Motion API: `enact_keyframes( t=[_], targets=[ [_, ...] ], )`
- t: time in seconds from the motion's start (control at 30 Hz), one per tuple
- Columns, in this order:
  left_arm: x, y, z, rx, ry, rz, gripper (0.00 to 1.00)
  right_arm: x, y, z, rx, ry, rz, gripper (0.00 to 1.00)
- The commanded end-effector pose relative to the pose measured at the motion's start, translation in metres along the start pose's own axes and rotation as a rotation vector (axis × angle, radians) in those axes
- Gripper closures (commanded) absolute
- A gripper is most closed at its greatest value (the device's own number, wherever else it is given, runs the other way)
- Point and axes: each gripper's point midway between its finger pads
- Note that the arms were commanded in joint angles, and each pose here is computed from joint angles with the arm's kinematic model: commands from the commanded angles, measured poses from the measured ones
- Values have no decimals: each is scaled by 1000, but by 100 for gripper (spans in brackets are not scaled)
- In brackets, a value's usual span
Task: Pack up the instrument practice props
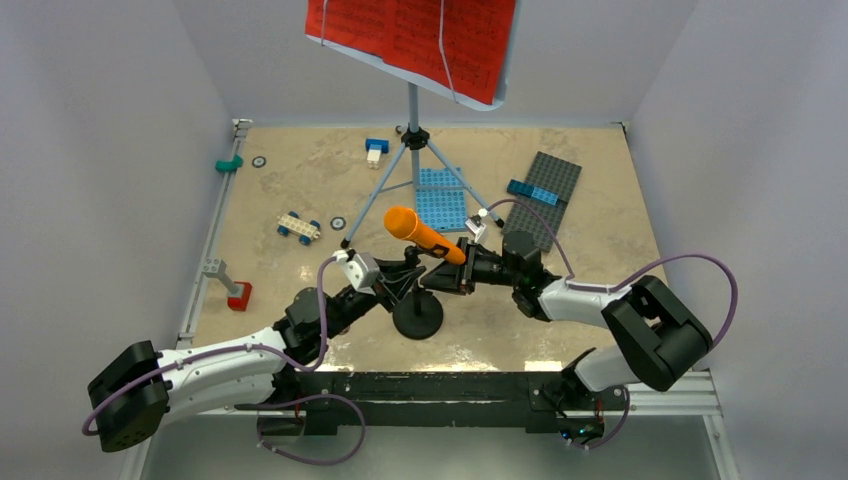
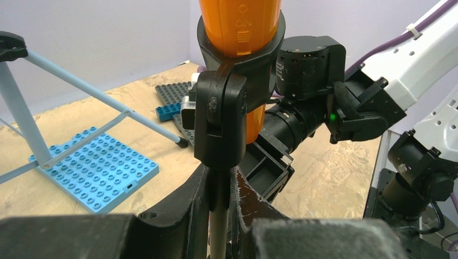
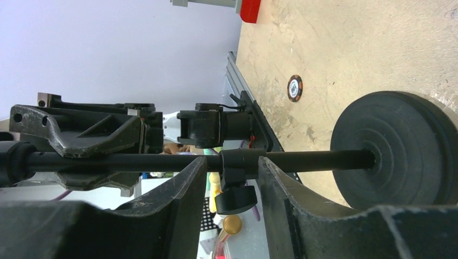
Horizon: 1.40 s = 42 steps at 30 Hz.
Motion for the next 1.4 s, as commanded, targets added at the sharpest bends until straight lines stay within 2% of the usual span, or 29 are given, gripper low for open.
enact_keyframes(
  t=[0.0,0.1,0.23,0.5,0.53,0.73,0.8,0.87,0.93,1.03,1.13,1.23,1.37],
  targets=[
    [-6,17,1,-34,-18,48,100,1,-1,15,-49,-68,10,51],
    [-8,15,4,-30,-35,41,100,-1,6,6,-38,-47,19,47],
    [-9,13,5,-24,-42,35,100,-2,11,2,-31,-55,34,54],
    [-9,10,5,-15,-49,34,100,-3,17,8,-57,-90,73,57],
    [-9,10,5,-15,-49,35,100,-3,18,8,-61,-95,76,59],
    [-8,11,6,-12,-63,44,100,-5,20,12,-94,-125,87,91],
    [-7,13,7,-6,-70,52,100,-5,22,12,-106,-136,97,98],
    [-6,13,7,0,-74,53,100,-5,24,13,-111,-151,112,96],
    [-5,12,7,5,-76,51,100,-6,27,13,-100,-159,124,83],
    [-5,9,6,13,-76,42,100,-7,30,11,-84,-157,135,56],
    [-5,6,6,20,-77,32,100,-9,32,11,-75,-154,144,45],
    [-5,3,6,22,-85,20,100,-9,32,11,-83,-150,148,46],
    [-5,2,6,23,-94,10,100,-9,30,14,-104,-155,144,64]
  ],
)
Point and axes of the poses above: each gripper's point midway between its finger pads, its own x axis out along the fingers, its own z axis along the line the jaws close on, y = z × x, and after that the axes turned 10 degrees about -x, right-handed
